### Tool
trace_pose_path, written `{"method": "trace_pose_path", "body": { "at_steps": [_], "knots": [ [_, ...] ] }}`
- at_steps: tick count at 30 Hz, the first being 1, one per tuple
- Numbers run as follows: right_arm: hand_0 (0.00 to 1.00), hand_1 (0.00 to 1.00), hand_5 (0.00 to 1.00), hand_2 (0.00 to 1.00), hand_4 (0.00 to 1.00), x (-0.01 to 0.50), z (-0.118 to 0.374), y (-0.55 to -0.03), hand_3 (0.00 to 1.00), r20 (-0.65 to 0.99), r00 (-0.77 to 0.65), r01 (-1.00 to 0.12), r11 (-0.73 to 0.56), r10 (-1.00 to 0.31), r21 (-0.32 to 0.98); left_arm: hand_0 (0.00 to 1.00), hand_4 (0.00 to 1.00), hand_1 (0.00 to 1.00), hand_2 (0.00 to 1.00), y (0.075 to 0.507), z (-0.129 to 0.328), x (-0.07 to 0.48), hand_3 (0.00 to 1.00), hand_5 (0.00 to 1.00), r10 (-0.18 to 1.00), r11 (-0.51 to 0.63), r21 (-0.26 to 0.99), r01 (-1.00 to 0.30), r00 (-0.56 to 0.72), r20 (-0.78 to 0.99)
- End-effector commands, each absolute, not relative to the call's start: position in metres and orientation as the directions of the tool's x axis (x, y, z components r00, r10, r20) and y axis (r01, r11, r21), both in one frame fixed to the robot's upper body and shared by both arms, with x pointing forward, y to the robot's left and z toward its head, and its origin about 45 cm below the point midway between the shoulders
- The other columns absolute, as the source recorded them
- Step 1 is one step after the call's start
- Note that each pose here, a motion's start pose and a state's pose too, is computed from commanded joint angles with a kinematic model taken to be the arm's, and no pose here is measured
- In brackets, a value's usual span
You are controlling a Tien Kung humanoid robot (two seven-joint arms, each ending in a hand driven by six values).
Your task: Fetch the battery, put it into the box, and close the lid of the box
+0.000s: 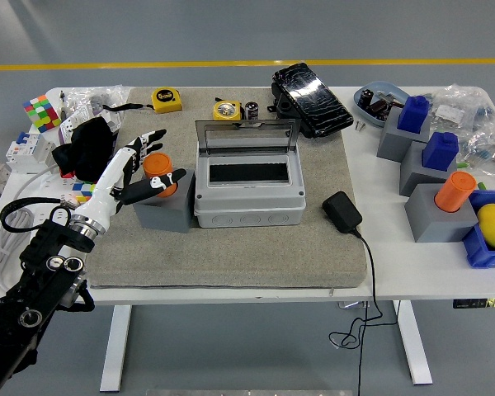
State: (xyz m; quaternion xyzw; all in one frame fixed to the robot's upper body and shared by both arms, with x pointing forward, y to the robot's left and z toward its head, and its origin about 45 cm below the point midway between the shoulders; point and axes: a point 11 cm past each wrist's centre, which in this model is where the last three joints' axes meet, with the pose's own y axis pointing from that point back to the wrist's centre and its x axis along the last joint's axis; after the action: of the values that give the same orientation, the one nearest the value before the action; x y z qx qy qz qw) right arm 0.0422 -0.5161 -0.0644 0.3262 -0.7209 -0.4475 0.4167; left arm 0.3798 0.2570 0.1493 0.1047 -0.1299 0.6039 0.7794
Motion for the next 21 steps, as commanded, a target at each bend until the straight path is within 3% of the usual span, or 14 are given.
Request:
{"method": "trace_pose_path", "body": {
  "at_steps": [5, 6, 11, 12, 16, 17, 21],
  "knots": [
    [0.573, 0.613, 0.487, 0.612, 0.945, 0.040, -0.065, -0.515, 0.556, 0.307, -0.441, -0.094, 0.384, -0.843, 0.918, 0.814, 0.998, 0.897, 0.928, 0.251, 0.146, 0.380, 0.861, 0.276, 0.913, 0.257, 0.010, -0.966, 0.246, 0.325],
    [0.574, 0.612, 0.488, 0.612, 0.945, 0.040, -0.066, -0.514, 0.555, 0.306, -0.441, -0.094, 0.383, -0.844, 0.919, 0.748, 0.998, 0.816, 0.846, 0.250, 0.146, 0.380, 0.779, 0.184, 0.914, 0.258, 0.011, -0.966, 0.248, 0.322],
    [0.574, 0.612, 0.488, 0.612, 0.945, 0.042, -0.067, -0.512, 0.555, 0.301, -0.441, -0.098, 0.379, -0.845, 0.920, 0.748, 0.998, 0.816, 0.846, 0.244, 0.142, 0.380, 0.779, 0.184, 0.921, 0.262, 0.003, -0.965, 0.251, 0.297],
    [0.572, 0.612, 0.488, 0.612, 0.945, 0.042, -0.067, -0.512, 0.556, 0.301, -0.441, -0.098, 0.379, -0.845, 0.920, 0.656, 0.998, 0.731, 0.760, 0.243, 0.142, 0.380, 0.710, 0.118, 0.922, 0.263, 0.000, -0.965, 0.252, 0.294],
    [0.572, 0.612, 0.488, 0.612, 0.945, 0.042, -0.066, -0.512, 0.556, 0.303, -0.440, -0.097, 0.380, -0.845, 0.920, 0.656, 0.998, 0.731, 0.760, 0.239, 0.141, 0.381, 0.710, 0.118, 0.924, 0.267, -0.006, -0.964, 0.255, 0.284],
    [0.571, 0.613, 0.488, 0.612, 0.944, 0.042, -0.066, -0.513, 0.556, 0.303, -0.440, -0.097, 0.380, -0.845, 0.920, 0.519, 0.998, 0.617, 0.642, 0.238, 0.141, 0.381, 0.610, 0.002, 0.926, 0.266, -0.008, -0.964, 0.253, 0.280],
    [0.571, 0.613, 0.488, 0.612, 0.944, 0.041, -0.066, -0.513, 0.556, 0.303, -0.442, -0.095, 0.380, -0.844, 0.920, 0.519, 0.998, 0.617, 0.642, 0.238, 0.140, 0.382, 0.610, 0.002, 0.933, 0.255, -0.019, -0.967, 0.241, 0.267]
  ]
}}
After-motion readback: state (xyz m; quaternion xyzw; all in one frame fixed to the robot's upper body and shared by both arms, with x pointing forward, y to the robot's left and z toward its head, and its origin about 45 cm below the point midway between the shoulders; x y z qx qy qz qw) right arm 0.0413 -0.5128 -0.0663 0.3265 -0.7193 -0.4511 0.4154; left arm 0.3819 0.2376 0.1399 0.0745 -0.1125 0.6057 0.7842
